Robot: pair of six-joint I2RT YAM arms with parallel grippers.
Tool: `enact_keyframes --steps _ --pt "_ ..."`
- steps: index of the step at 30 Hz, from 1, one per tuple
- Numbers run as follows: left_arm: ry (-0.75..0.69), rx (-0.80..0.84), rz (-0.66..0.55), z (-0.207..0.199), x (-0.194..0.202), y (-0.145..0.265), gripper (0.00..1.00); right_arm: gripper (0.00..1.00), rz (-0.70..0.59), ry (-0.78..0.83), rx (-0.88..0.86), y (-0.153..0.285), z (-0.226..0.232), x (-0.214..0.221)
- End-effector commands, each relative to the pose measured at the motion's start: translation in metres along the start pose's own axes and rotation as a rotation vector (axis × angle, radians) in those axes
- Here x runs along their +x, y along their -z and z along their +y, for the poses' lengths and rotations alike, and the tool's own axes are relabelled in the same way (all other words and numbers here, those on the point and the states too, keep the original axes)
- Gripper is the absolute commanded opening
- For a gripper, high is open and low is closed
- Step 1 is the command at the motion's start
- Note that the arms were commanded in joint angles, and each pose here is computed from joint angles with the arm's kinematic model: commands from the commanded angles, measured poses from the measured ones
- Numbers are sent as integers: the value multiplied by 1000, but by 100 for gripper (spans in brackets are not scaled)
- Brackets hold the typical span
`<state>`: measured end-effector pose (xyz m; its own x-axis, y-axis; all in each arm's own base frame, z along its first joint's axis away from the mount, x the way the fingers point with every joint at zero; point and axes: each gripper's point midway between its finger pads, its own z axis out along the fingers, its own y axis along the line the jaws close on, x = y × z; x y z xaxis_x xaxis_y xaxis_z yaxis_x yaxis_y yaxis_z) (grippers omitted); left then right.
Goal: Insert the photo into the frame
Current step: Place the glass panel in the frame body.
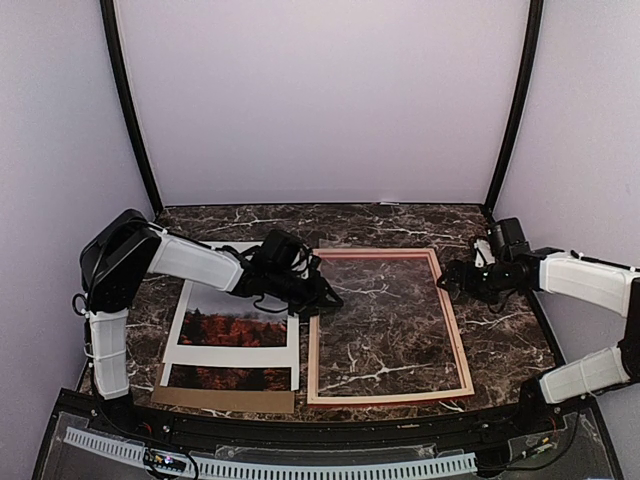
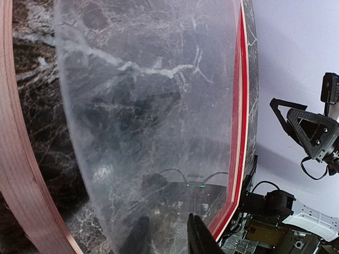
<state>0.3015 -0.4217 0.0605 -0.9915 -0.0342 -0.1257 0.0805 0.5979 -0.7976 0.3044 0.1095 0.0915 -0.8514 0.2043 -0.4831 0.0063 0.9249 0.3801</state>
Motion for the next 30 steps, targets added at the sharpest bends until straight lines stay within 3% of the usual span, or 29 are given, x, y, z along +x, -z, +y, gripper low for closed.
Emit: enact_keyframes --steps 1,18,22,30 --pt "-66 75 -9 -41 -4 16 24 98 -18 13 -30 -1 10 -9" --pt "-41 125 38 -49 1 11 5 94 55 19 67 -22 -17 17" --pt "-19 152 55 -52 4 10 0 90 70 20 86 -25 -22 21" --pt "20 208 91 -61 9 10 0 76 100 28 98 -33 -28 31"
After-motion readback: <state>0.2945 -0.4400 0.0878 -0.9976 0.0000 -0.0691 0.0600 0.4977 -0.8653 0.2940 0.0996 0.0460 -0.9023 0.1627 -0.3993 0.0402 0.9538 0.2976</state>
